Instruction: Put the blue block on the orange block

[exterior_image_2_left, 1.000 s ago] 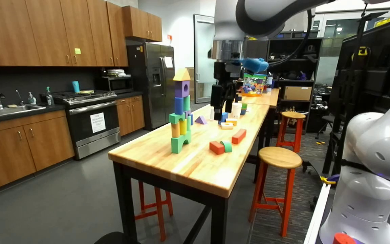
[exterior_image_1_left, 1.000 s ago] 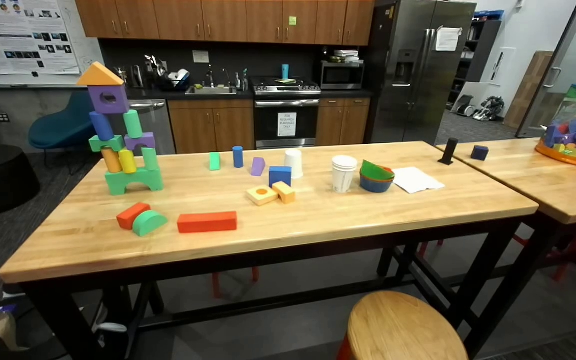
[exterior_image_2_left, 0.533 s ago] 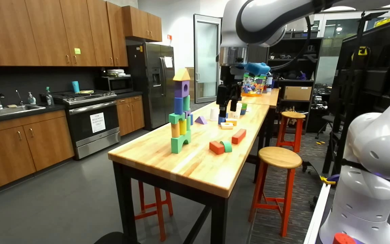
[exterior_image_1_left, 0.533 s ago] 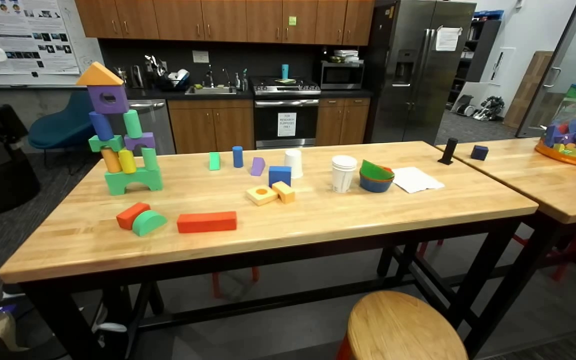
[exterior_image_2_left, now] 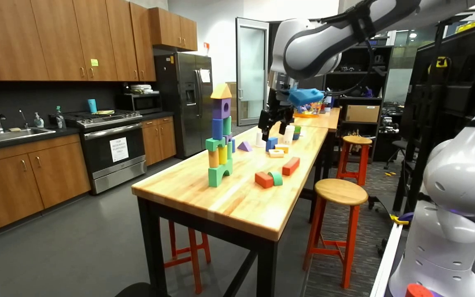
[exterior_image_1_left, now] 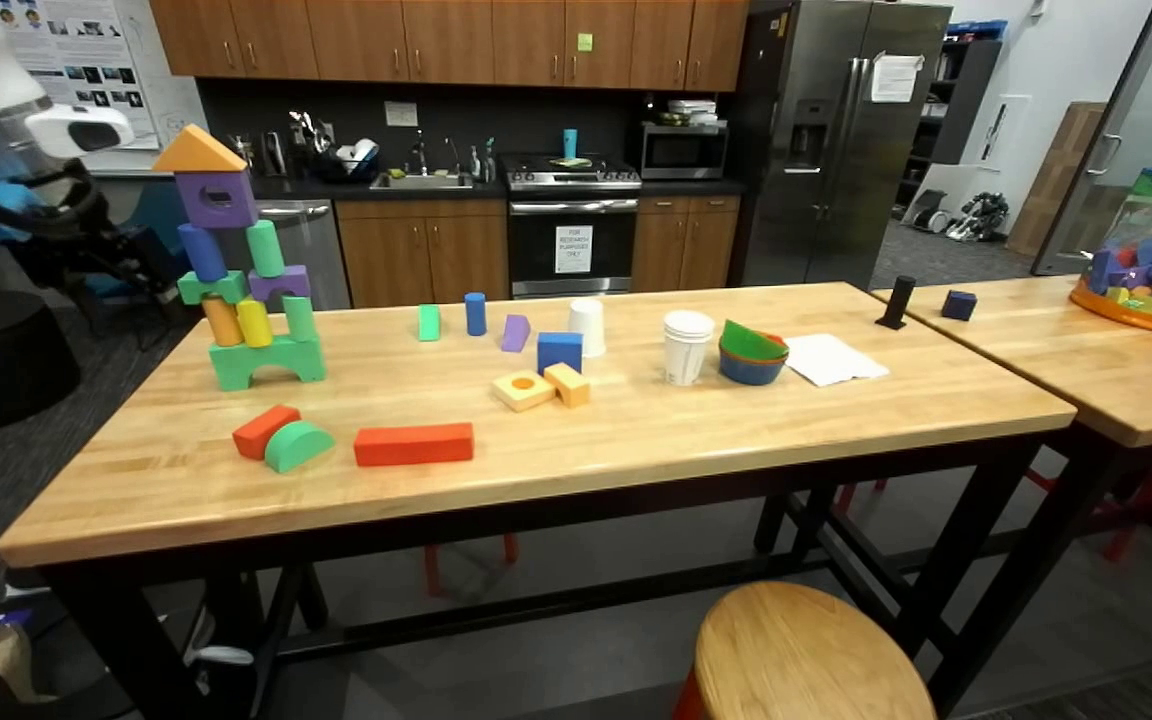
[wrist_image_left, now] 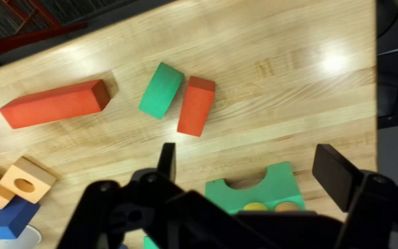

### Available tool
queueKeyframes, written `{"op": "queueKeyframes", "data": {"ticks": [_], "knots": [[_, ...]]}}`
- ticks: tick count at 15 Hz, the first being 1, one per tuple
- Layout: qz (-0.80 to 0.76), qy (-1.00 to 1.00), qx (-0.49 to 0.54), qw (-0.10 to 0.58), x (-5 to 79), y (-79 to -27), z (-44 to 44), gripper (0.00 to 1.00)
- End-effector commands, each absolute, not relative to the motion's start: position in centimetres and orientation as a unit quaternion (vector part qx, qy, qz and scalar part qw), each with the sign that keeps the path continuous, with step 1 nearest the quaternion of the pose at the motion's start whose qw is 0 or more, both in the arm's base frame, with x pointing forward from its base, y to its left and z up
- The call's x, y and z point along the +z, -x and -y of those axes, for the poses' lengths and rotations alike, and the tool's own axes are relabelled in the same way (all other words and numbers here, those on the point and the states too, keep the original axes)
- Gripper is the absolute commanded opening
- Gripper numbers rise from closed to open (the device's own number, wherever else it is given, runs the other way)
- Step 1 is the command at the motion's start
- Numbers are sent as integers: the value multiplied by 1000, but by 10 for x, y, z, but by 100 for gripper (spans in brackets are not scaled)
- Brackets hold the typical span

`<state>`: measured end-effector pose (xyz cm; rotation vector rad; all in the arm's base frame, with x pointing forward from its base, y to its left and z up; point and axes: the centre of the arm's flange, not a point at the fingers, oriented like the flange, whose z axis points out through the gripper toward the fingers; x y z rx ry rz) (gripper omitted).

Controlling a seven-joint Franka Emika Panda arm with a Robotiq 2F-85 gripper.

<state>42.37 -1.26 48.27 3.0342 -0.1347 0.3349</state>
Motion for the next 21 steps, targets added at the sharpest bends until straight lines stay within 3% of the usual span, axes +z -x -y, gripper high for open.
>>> {"op": "queueKeyframes", "data": {"ticks": [1,10,15,21], "knots": [[74,-989,114,49,480,-443,20,100],[32,-993,109,31,468,-437,19,100],[-45,-993,62,89,417,-449,37,100],[49,-979,84,181,372,-484,106,100]]}}
